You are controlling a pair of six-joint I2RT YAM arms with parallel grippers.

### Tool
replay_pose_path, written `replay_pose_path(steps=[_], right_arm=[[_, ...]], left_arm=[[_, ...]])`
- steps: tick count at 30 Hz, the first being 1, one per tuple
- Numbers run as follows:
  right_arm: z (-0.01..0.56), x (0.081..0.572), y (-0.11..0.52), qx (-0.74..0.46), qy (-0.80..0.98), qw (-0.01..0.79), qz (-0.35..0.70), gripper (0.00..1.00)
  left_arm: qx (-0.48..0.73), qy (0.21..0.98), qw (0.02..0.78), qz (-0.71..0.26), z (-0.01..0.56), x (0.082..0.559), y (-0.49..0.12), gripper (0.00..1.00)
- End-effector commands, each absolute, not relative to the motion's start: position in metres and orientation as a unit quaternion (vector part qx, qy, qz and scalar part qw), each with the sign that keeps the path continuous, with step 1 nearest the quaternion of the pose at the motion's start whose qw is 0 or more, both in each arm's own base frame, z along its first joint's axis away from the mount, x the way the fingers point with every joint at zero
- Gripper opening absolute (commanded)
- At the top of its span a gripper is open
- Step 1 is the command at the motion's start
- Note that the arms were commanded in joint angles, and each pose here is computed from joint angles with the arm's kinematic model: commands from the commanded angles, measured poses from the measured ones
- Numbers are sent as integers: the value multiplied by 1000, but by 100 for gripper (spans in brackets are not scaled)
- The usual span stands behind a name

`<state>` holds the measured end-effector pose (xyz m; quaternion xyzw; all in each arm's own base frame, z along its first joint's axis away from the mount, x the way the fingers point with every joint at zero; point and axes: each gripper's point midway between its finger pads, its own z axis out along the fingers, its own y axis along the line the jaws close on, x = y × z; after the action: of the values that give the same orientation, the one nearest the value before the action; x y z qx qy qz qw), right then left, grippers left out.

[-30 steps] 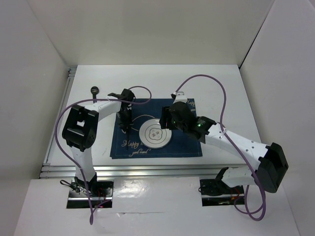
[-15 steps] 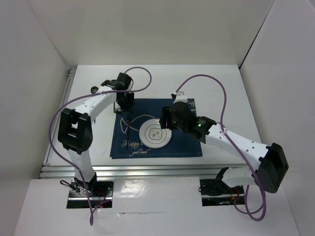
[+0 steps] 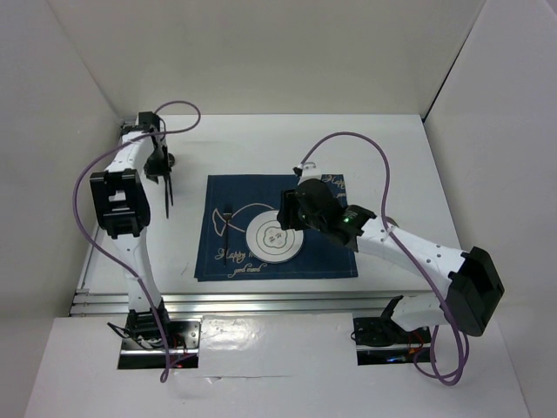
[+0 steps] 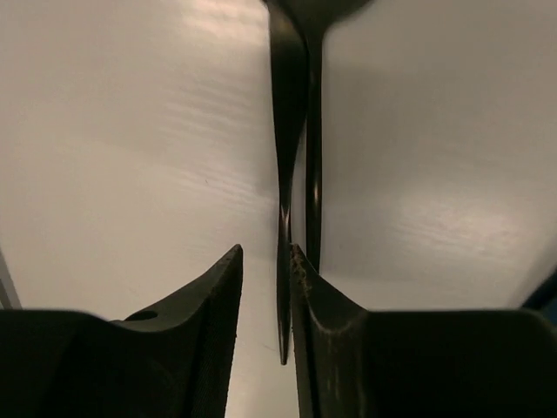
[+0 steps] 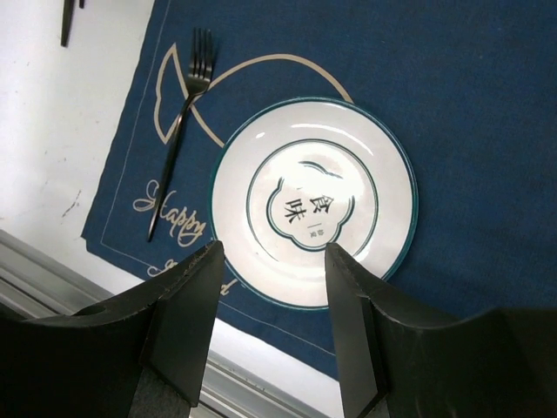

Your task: Set the dinner table for one person

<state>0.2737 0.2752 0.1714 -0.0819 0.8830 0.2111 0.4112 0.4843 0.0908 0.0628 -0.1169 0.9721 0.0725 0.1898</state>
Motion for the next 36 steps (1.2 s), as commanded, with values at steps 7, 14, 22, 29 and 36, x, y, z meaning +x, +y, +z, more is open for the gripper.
replay_pose_path(steps=[7, 14, 22, 29, 36], right_arm=[[190, 282, 279, -73, 865, 440, 231, 57], [199, 281, 275, -68, 860, 449, 232, 57], [201, 279, 268, -60, 862, 450, 224, 57], [204, 273, 260, -46, 866, 445, 223, 57], [210, 267, 266, -46, 860, 441, 251, 54]], left_arm=[[-61, 987, 139, 50, 41, 443, 83, 30], [-58, 991, 117, 35, 26, 436, 77, 26], [-94, 993, 60, 32, -14, 433, 85, 13], [-138, 989, 34, -49, -30, 416, 77, 0], [-193, 966, 126, -115, 28, 408, 76, 0]])
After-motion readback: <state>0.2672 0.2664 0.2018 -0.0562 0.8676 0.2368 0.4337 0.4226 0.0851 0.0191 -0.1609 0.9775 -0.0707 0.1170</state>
